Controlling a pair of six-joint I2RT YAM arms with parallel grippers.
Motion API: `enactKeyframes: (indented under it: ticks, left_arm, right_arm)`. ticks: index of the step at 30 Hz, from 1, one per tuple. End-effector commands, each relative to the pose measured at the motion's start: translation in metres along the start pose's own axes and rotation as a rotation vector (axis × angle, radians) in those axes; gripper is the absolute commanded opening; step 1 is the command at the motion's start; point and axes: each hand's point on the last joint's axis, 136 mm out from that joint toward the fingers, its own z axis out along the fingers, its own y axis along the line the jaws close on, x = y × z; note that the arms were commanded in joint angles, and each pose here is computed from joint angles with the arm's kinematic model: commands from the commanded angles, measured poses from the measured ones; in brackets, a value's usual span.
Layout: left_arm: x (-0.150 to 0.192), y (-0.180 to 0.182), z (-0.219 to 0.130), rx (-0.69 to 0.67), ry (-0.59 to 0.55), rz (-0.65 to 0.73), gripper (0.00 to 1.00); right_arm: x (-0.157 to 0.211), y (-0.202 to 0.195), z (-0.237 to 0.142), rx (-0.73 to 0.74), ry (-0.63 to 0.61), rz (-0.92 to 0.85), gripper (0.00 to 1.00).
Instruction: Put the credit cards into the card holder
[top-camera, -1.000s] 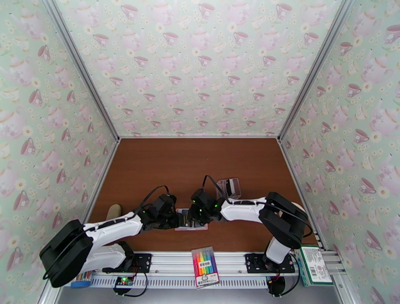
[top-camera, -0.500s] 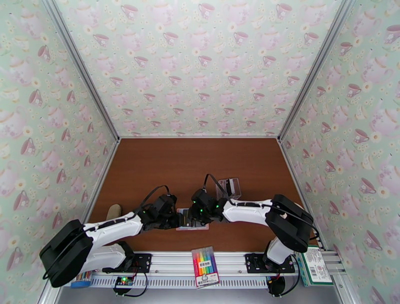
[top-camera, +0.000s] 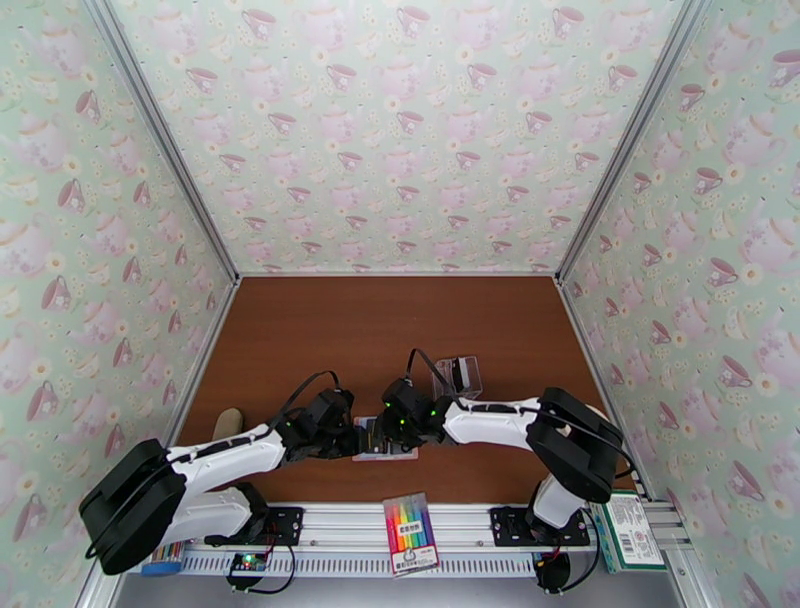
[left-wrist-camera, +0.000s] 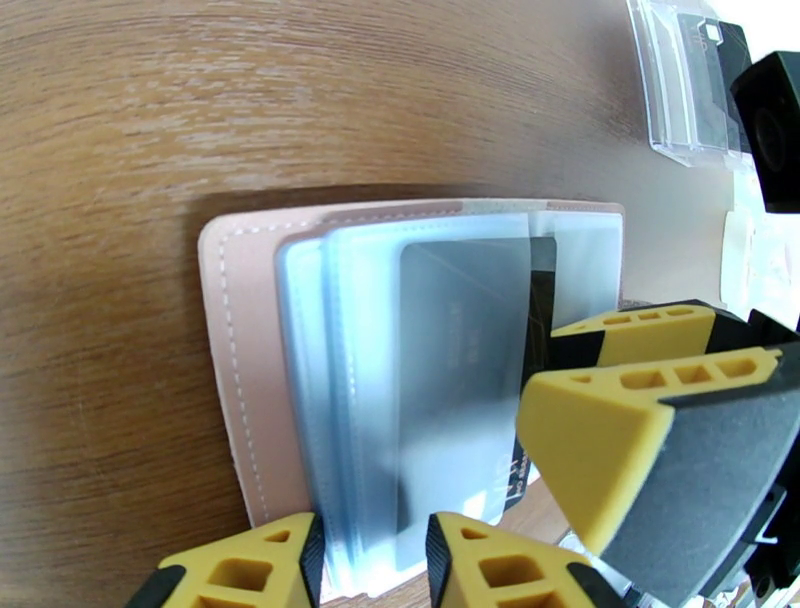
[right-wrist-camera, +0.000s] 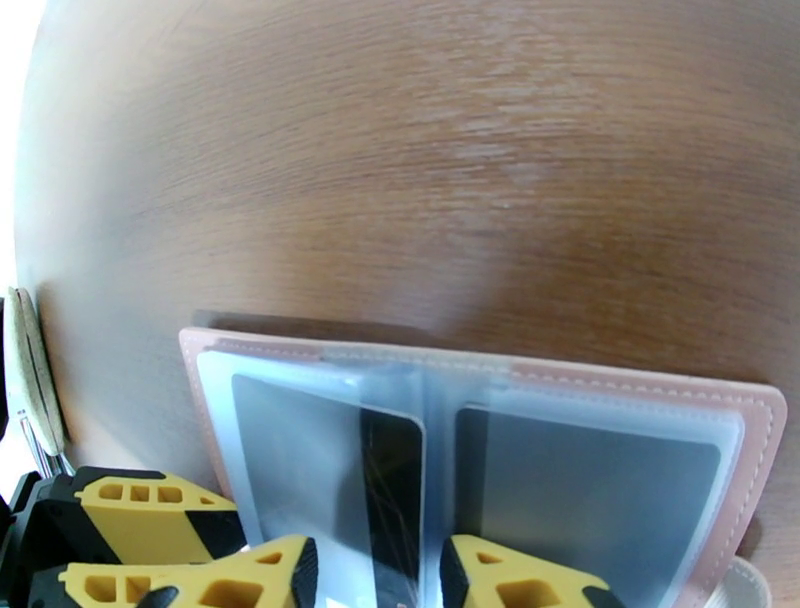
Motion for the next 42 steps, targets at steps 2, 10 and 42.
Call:
enactKeyframes:
  ticks: [2,10,42]
  left_arm:
    - [0.001,0.000,0.002,-0.003,0.005,0.003,0.35]
    - [0.000,-0.002,0.001,-0.001,0.006,0.005,0.35]
    - [0.001,0.001,0.000,-0.003,0.000,0.002,0.36]
  right_arm:
    - [0.002,0.005,0.005,0.005,0.020,-0.017,0.39]
    - [0.003,0.009,0.006,-0.004,0.028,-0.021,0.35]
    - [-0.002,0.014,-0.001,0.068,0.002,-0.100,0.33]
